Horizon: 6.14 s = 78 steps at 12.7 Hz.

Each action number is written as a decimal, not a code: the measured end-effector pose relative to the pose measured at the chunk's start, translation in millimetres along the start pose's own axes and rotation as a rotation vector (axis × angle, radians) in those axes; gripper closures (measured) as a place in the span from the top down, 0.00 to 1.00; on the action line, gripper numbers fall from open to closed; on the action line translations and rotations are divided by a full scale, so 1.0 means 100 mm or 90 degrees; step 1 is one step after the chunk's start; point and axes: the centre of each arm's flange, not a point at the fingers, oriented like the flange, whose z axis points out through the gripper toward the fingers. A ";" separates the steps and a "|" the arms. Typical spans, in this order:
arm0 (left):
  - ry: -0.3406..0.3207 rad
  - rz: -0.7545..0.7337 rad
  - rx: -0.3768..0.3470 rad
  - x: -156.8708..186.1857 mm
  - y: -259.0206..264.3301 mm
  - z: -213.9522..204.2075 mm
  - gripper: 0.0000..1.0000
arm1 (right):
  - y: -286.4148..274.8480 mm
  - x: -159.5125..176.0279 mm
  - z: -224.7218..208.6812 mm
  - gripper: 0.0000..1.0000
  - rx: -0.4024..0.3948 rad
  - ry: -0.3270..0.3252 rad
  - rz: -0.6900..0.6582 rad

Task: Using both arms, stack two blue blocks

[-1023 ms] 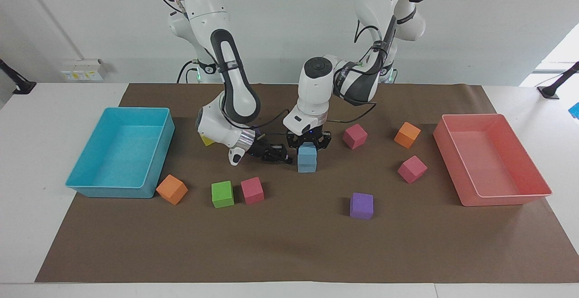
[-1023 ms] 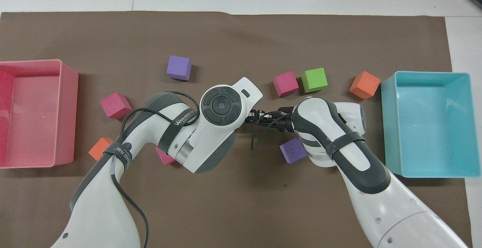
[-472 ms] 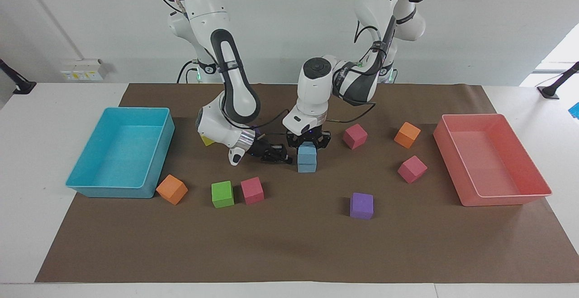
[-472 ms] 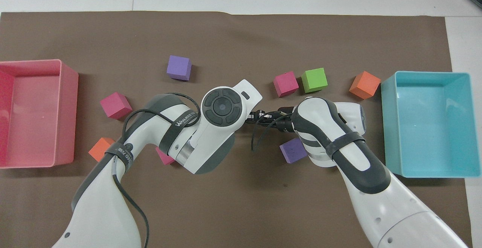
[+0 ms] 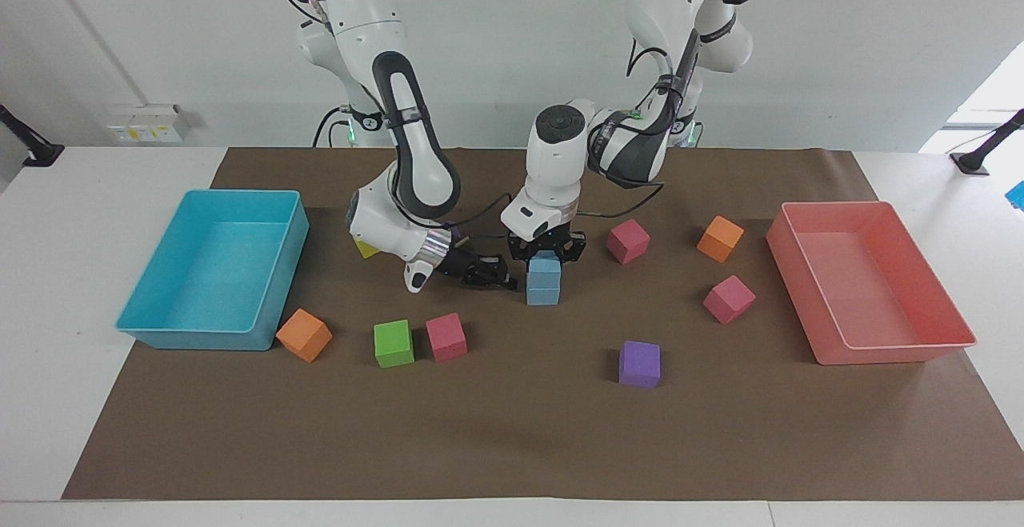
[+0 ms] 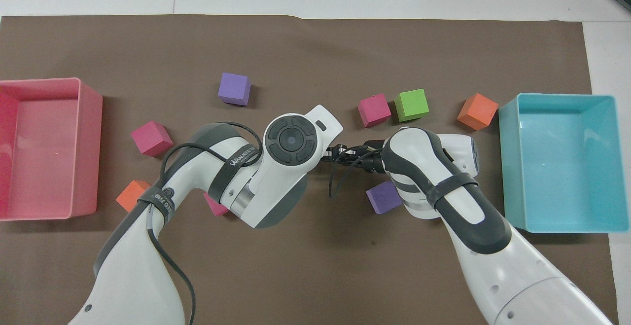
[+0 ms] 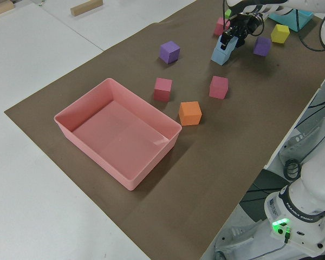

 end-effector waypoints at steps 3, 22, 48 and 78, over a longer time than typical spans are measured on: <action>-0.001 -0.005 0.001 0.00 0.00 0.00 0.58 | 0.00 0.00 0.00 0.01 0.000 0.000 0.000; 0.010 -0.065 0.011 0.13 -0.37 -0.54 1.00 | 0.01 0.01 -0.01 0.01 -0.002 0.004 -0.026; 0.012 0.052 -0.015 0.25 -3.29 -2.73 1.00 | -0.39 0.49 -1.89 1.00 -0.372 -0.026 -0.225; -0.086 0.065 0.005 0.14 -3.26 -2.84 1.00 | -1.77 -0.37 -4.62 1.00 -0.604 -0.001 -0.080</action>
